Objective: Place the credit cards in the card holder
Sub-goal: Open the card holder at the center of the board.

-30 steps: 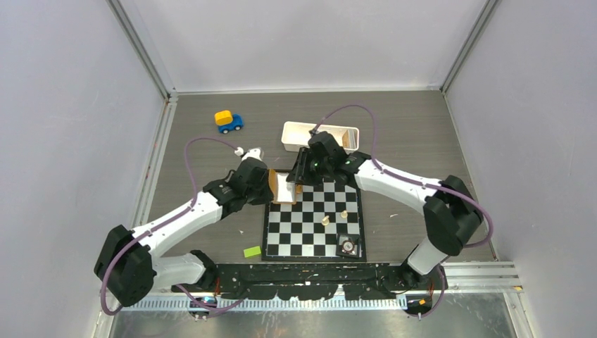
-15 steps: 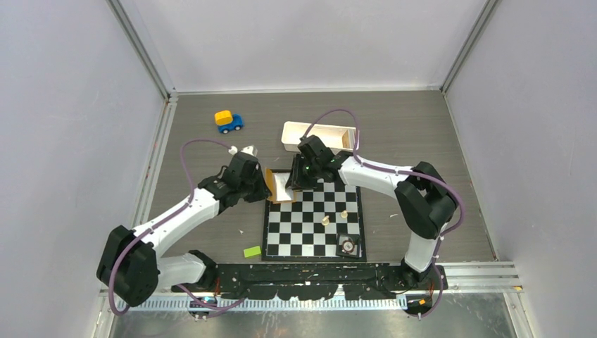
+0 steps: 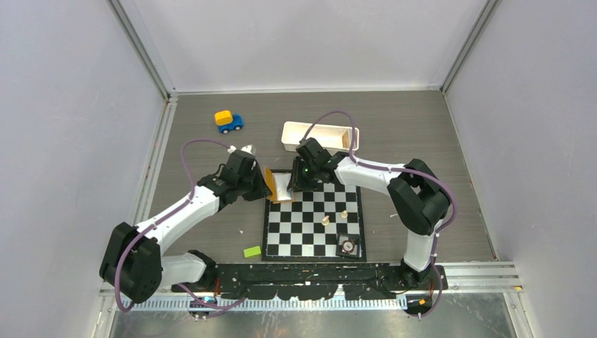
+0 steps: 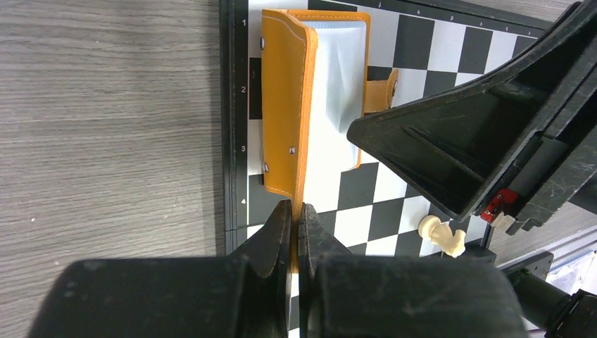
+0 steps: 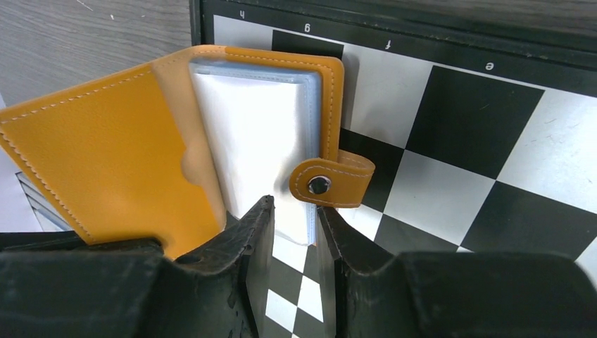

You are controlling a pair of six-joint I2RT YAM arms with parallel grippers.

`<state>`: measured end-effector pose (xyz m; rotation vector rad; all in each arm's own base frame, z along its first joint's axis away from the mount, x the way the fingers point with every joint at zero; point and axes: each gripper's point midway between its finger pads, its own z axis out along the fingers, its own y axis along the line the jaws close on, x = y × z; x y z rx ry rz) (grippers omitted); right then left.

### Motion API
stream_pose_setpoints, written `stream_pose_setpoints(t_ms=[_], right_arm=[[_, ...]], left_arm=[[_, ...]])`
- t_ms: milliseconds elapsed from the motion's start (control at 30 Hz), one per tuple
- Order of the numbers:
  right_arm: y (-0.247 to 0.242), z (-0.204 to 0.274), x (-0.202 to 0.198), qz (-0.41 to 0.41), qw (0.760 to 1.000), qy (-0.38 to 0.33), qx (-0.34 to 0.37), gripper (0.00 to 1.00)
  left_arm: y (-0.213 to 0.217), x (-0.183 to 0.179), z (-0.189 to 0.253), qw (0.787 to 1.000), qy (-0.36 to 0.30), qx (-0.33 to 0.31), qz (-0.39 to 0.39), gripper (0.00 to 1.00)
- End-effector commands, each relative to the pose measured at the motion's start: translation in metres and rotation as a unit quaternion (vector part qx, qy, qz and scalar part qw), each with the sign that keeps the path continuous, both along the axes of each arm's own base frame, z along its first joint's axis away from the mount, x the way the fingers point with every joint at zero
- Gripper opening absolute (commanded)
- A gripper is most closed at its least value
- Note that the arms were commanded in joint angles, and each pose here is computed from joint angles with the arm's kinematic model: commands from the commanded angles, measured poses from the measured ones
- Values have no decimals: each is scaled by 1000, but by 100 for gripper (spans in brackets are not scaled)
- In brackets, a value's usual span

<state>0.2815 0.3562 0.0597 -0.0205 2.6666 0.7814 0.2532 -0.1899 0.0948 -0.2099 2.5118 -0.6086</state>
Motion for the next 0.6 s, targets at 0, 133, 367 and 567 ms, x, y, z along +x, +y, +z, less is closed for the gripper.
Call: stream_pose_setpoints(t_ms=[0, 133, 367, 567], right_arm=[[7, 8, 13, -1, 1000, -22, 3, 34], [12, 7, 13, 7, 1000, -18, 11, 33], [19, 17, 12, 16, 999, -23, 35, 26], [30, 28, 8, 33, 997, -24, 70, 20]], left_arm=[[6, -5, -8, 1000, 12, 7, -5, 0], [7, -4, -8, 1000, 13, 7, -5, 0], [13, -4, -13, 1000, 20, 13, -4, 0], [17, -4, -17, 1000, 24, 10, -5, 0]])
